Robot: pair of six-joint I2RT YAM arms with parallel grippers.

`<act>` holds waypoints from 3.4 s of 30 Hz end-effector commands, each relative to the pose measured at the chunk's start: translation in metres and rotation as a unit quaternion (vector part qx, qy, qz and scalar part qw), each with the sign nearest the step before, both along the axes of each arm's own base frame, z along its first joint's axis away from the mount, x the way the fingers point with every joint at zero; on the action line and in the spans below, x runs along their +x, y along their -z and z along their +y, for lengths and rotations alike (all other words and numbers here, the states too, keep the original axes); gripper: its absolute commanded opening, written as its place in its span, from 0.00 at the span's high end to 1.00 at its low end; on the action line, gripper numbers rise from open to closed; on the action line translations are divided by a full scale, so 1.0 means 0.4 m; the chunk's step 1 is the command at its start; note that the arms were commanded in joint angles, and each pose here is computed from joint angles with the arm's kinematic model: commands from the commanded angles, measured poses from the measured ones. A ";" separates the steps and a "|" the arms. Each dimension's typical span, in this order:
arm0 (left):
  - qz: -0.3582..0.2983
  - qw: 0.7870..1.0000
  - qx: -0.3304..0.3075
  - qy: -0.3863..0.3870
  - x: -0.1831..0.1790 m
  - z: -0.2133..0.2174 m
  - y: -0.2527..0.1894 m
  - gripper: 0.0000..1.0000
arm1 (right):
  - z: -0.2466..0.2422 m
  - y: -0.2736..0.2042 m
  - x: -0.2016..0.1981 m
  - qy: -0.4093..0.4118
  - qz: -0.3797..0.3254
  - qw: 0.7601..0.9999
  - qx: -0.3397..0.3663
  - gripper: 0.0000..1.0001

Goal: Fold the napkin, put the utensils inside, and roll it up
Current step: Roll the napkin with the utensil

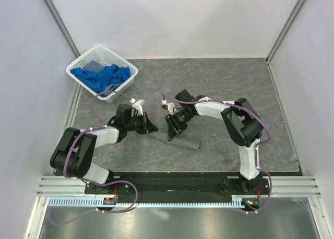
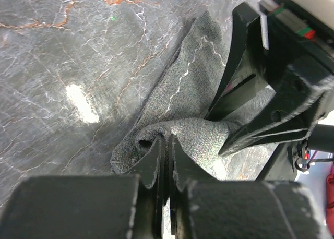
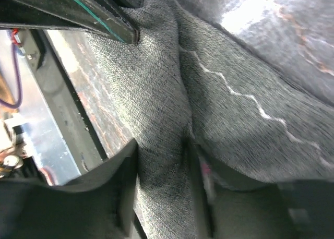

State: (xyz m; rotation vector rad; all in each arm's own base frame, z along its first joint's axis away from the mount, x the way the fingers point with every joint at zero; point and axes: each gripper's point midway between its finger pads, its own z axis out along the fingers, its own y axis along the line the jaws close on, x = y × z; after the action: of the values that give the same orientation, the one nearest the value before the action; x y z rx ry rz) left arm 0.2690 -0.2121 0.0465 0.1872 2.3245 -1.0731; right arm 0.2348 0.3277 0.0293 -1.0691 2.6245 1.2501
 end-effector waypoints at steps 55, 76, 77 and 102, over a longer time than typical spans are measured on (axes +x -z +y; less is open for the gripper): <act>-0.065 0.995 0.052 -0.049 0.042 0.053 -0.120 0.35 | 0.018 0.014 -0.050 -0.073 -0.126 0.988 -0.042 0.64; -0.023 1.000 0.003 -0.016 -0.025 0.018 -0.020 0.47 | 0.020 0.013 -0.010 -0.025 0.045 0.998 0.025 0.66; -0.023 1.000 0.002 -0.017 -0.024 0.018 -0.018 0.51 | 0.021 0.012 -0.008 -0.026 0.043 0.998 0.026 0.66; 0.120 0.992 0.027 -0.035 -0.009 0.003 0.016 0.98 | 0.005 -0.123 0.035 -0.023 -0.378 0.922 -0.087 0.22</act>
State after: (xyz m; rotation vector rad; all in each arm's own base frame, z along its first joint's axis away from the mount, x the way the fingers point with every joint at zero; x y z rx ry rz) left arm 0.2678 -0.2073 0.0399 0.0704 2.4836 -1.0189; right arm 0.2369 0.3296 0.0856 -1.2615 2.2612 0.7450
